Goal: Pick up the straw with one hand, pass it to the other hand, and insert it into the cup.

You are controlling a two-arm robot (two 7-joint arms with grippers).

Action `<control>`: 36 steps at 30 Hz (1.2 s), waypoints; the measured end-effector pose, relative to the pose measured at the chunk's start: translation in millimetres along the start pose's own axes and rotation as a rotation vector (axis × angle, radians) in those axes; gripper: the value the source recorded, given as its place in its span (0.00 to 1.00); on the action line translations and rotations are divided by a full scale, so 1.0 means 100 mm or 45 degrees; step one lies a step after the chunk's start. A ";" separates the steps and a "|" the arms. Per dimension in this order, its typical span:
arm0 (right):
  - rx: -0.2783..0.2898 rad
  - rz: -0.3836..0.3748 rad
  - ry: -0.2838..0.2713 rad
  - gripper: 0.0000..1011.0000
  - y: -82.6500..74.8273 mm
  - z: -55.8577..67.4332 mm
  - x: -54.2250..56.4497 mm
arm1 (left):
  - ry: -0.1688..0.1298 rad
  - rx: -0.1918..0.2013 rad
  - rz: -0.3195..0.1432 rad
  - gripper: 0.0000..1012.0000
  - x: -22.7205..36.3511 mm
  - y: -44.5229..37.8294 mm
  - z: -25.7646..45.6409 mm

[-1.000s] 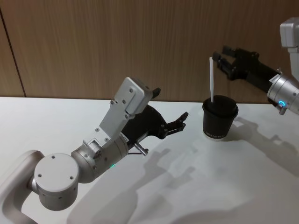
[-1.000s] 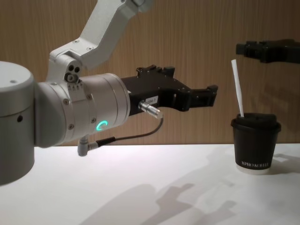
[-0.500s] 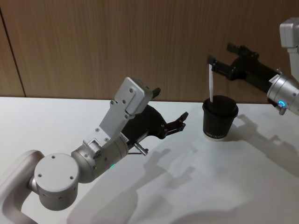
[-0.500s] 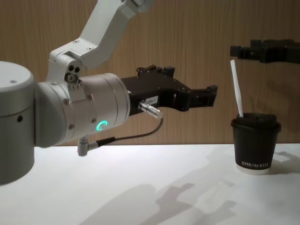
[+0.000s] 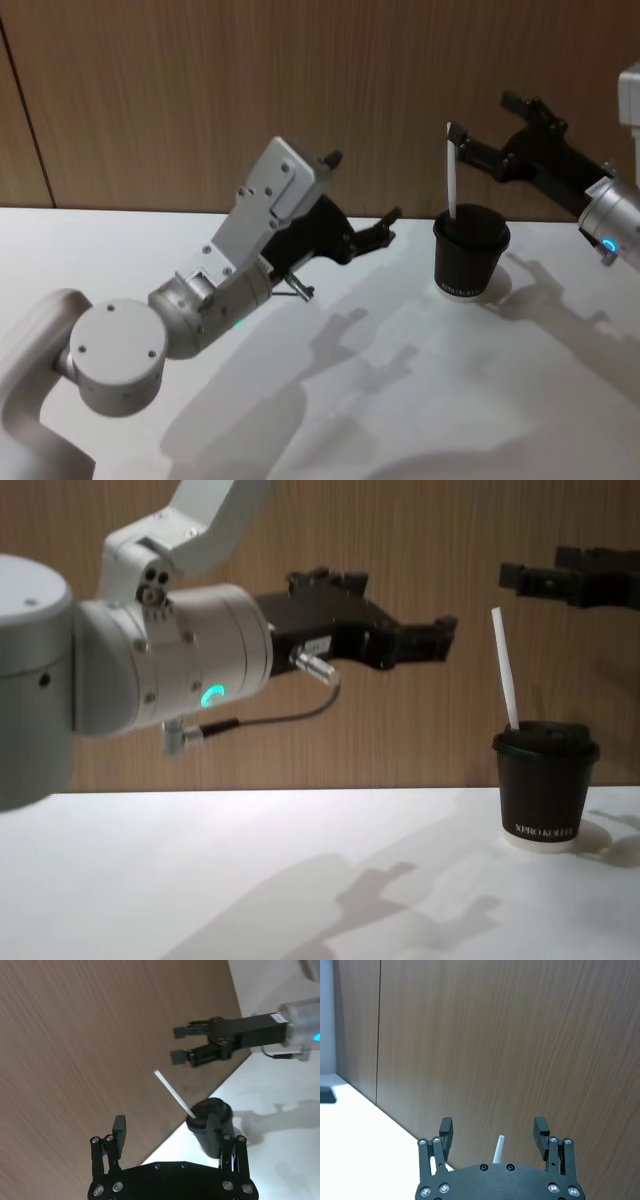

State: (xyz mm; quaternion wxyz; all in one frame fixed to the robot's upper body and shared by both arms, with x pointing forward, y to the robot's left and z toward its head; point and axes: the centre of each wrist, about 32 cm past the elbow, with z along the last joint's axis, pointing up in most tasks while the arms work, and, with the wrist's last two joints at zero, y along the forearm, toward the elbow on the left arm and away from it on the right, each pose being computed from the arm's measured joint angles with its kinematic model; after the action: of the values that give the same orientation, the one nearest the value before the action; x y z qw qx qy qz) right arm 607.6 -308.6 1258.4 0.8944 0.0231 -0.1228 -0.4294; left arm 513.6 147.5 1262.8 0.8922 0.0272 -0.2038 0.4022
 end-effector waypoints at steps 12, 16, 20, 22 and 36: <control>0.042 -0.025 -0.012 0.99 -0.18 0.04 -0.26 | -0.085 -0.033 0.076 0.99 0.090 -0.098 0.117; 0.037 -0.019 -0.011 0.99 -0.21 0.05 -0.32 | -0.084 -0.040 0.110 0.99 0.092 -0.117 0.132; 0.029 -0.005 -0.011 0.99 -0.24 0.07 -0.38 | -0.065 -0.046 0.139 0.99 0.085 -0.132 0.133; 0.024 0.003 -0.011 0.99 -0.25 0.08 -0.41 | -0.045 -0.048 0.155 0.99 0.075 -0.139 0.128; 0.006 0.050 -0.003 0.99 -0.26 0.11 -0.48 | 0.089 -0.038 0.198 0.99 0.005 -0.182 0.058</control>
State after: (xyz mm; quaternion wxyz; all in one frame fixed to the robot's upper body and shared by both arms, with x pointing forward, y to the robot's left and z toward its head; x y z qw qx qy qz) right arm 556.1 -286.7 1255.8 0.9025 0.0224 -0.1251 -0.4115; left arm 525.2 134.4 1270.3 0.8652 -0.0161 -0.1799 0.4678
